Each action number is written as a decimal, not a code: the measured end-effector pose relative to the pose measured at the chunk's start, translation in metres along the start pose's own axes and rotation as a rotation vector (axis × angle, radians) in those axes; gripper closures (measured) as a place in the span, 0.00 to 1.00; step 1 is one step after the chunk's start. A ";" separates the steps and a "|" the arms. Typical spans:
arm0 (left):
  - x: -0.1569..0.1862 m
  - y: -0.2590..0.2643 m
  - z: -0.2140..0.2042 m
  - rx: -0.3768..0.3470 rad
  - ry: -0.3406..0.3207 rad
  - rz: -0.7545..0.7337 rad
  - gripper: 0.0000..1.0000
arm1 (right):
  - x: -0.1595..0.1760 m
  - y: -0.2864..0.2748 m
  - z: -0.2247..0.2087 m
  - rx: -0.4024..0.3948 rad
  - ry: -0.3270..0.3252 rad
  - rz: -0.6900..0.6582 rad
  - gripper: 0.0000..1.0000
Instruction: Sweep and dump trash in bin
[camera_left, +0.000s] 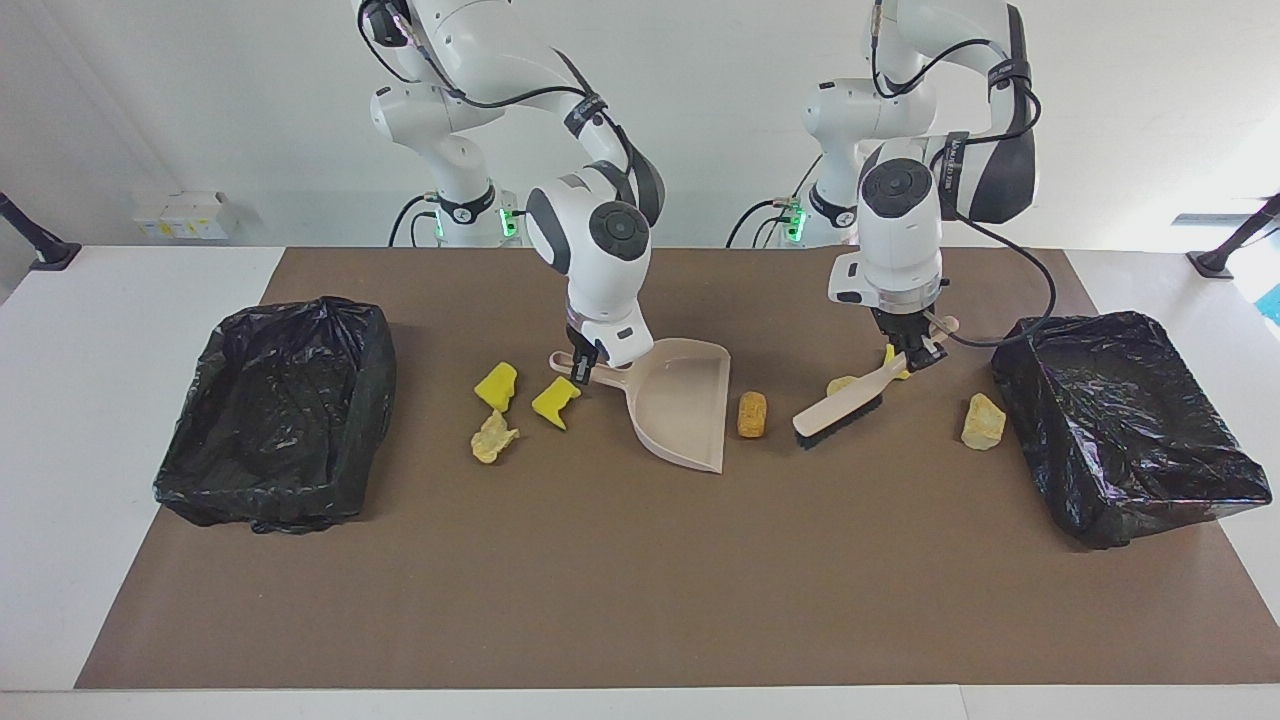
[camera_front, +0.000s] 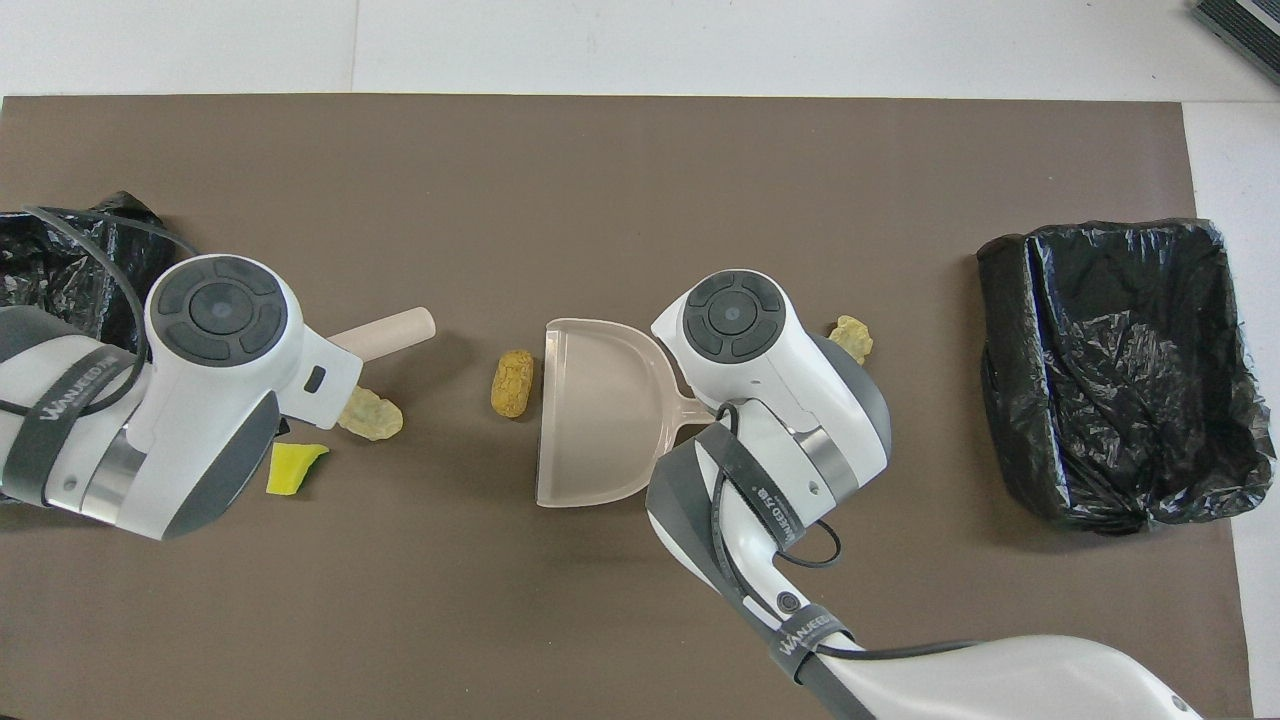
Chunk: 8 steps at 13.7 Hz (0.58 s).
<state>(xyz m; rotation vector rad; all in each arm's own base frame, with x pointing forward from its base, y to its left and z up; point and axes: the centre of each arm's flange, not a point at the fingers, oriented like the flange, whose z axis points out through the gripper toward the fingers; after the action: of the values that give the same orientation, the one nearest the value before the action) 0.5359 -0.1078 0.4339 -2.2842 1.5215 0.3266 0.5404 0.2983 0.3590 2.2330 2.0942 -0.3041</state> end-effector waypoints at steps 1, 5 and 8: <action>-0.015 -0.010 0.005 -0.015 -0.011 -0.032 0.74 | 0.000 0.000 0.000 -0.003 -0.004 -0.007 0.67; -0.059 -0.035 0.025 -0.054 -0.039 -0.354 0.74 | 0.001 -0.001 0.000 -0.007 -0.007 -0.011 0.67; -0.071 -0.035 0.034 -0.112 -0.063 -0.667 0.74 | 0.001 -0.001 0.000 -0.007 -0.009 -0.012 0.67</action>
<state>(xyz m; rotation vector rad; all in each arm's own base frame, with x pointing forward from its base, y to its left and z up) 0.5410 -0.0217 0.4369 -2.6715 0.6539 0.2891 0.5394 0.2997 0.3584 2.2115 2.1022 -0.3059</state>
